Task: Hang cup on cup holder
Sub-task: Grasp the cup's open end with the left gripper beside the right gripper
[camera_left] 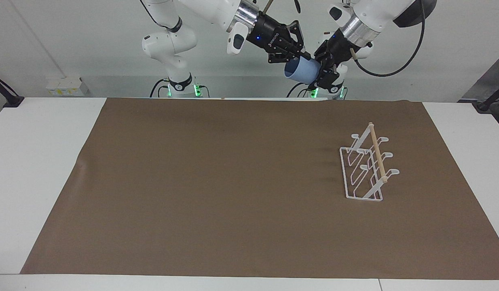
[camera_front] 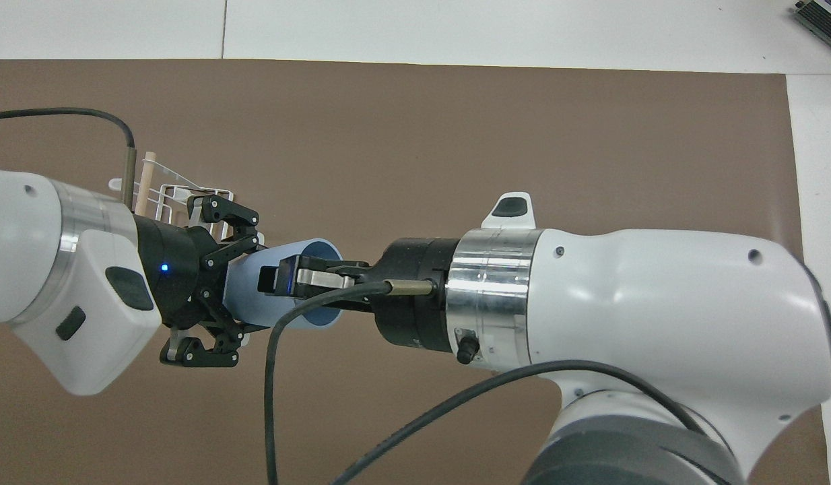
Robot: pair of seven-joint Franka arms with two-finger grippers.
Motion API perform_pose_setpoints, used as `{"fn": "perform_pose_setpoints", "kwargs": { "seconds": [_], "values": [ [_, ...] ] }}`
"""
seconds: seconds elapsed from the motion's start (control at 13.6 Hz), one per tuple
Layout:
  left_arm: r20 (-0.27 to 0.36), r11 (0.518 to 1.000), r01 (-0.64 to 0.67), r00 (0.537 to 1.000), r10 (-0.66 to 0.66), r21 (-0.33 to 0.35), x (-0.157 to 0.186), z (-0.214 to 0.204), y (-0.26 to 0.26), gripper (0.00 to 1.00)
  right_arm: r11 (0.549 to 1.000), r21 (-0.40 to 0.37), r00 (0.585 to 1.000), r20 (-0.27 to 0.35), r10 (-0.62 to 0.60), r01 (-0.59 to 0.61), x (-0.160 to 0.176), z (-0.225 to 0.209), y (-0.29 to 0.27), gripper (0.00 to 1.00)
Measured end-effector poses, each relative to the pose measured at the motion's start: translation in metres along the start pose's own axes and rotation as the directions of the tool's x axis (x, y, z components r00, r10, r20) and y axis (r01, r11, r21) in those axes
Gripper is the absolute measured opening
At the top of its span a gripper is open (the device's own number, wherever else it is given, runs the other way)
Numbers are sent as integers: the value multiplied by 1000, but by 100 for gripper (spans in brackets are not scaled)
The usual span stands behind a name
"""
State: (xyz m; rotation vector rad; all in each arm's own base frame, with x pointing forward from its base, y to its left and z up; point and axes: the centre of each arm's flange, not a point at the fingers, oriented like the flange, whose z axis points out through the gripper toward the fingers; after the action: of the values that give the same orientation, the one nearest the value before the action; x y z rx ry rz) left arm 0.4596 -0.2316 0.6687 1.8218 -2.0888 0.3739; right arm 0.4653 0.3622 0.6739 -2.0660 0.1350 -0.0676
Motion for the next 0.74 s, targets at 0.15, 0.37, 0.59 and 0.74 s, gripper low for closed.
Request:
{"fn": "perform_pose_setpoints", "kwargs": {
  "seconds": [0.15,0.37,0.59,0.74],
  "values": [
    [-2,1000,0,1000,0,8,0,0,0,70,1000,1,1000,-3,0,0,0,0,0,5],
    [-2,1000,0,1000,0,11,0,0,0,70,1000,1,1000,-4,0,0,1,0,0,5],
    [-8,999,5,1000,-5,34,-2,-2,-3,68,1000,0,1000,7,12,-12,-3,3,-1,32],
    [-6,999,8,1000,-8,40,-3,-3,-4,68,1000,-1,1000,9,17,-17,-4,4,-2,55]
  ]
}}
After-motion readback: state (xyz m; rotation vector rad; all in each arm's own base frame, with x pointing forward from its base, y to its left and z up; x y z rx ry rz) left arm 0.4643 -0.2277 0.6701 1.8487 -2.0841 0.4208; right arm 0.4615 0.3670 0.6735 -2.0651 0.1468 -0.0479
